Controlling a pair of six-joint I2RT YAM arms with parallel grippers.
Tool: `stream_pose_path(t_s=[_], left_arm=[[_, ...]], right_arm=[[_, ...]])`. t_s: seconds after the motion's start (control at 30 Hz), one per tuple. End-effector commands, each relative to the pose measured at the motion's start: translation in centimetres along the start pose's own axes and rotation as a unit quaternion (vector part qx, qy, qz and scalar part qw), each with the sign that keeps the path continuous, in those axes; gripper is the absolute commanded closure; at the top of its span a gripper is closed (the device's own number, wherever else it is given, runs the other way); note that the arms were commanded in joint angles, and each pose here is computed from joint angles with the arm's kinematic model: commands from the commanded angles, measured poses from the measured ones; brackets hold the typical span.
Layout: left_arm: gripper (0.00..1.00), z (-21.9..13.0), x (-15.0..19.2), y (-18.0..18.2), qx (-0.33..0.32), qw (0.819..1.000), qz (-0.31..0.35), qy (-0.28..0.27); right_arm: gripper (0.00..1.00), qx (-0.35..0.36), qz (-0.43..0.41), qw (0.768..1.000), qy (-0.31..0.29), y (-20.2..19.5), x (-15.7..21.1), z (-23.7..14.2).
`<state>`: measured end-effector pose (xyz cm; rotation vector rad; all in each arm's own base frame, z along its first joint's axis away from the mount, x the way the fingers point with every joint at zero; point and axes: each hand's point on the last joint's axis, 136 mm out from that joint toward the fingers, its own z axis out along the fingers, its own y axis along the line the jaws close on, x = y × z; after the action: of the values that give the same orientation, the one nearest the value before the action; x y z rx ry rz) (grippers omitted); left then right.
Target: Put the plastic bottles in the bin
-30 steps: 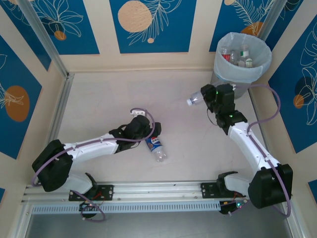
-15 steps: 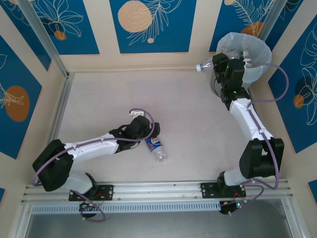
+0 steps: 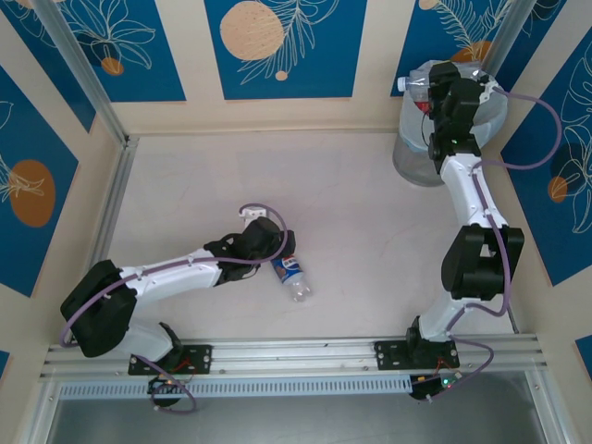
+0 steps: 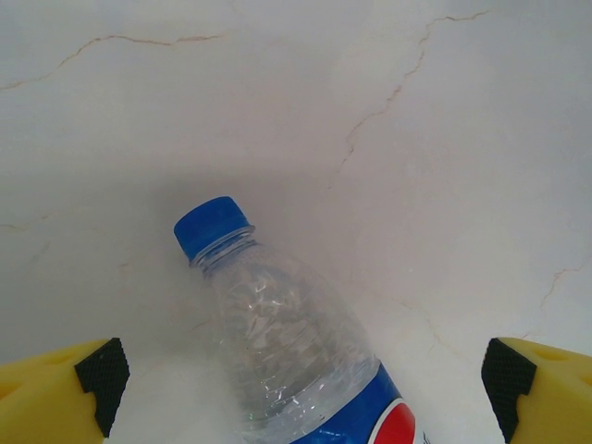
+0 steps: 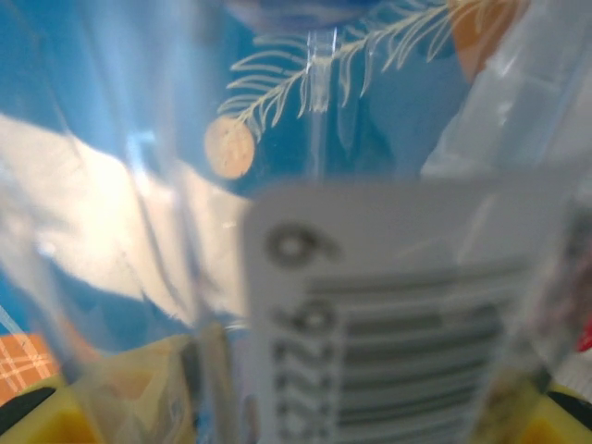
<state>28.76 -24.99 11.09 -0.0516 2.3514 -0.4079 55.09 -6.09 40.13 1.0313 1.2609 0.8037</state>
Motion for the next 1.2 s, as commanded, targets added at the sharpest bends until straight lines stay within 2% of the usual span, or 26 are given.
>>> stream_pose_path(t_s=[0.0,0.23,0.57,0.77,0.87,0.93,1.17], left_arm=[[0.01,-0.8,-0.7,1.0,-0.018,1.0,-0.015,-0.013],[0.01,-1.0,-0.9,1.2,-0.024,0.999,-0.015,-0.014],[0.01,-0.9,0.0,1.7,-0.034,0.999,-0.025,0.004],[0.01,-1.1,1.3,2.7,-0.055,0.997,-0.046,0.028],[0.01,-1.3,1.7,3.0,-0.065,0.996,-0.045,0.044],[0.01,-1.5,1.9,3.0,-0.07,0.995,-0.043,0.053],[0.01,-1.3,3.0,2.7,-0.072,0.993,-0.041,0.084]], right_arm=[[0.5,0.005,0.007,0.999,-0.036,-0.3,-2.0,1.3],[0.49,0.004,0.013,0.998,-0.062,-2.4,-3.4,3.6],[0.48,0.053,0.018,0.994,-0.097,-6.0,-4.9,6.1],[0.34,0.104,0.002,0.989,-0.103,-6.2,-4.3,6.7],[0.17,0.114,-0.001,0.988,-0.1,-5.7,-4.1,7.0],[0.11,0.112,-0.003,0.989,-0.093,-5.3,-4.1,7.1],[0.02,0.117,0.002,0.991,-0.072,-3.8,-4.0,5.9]])
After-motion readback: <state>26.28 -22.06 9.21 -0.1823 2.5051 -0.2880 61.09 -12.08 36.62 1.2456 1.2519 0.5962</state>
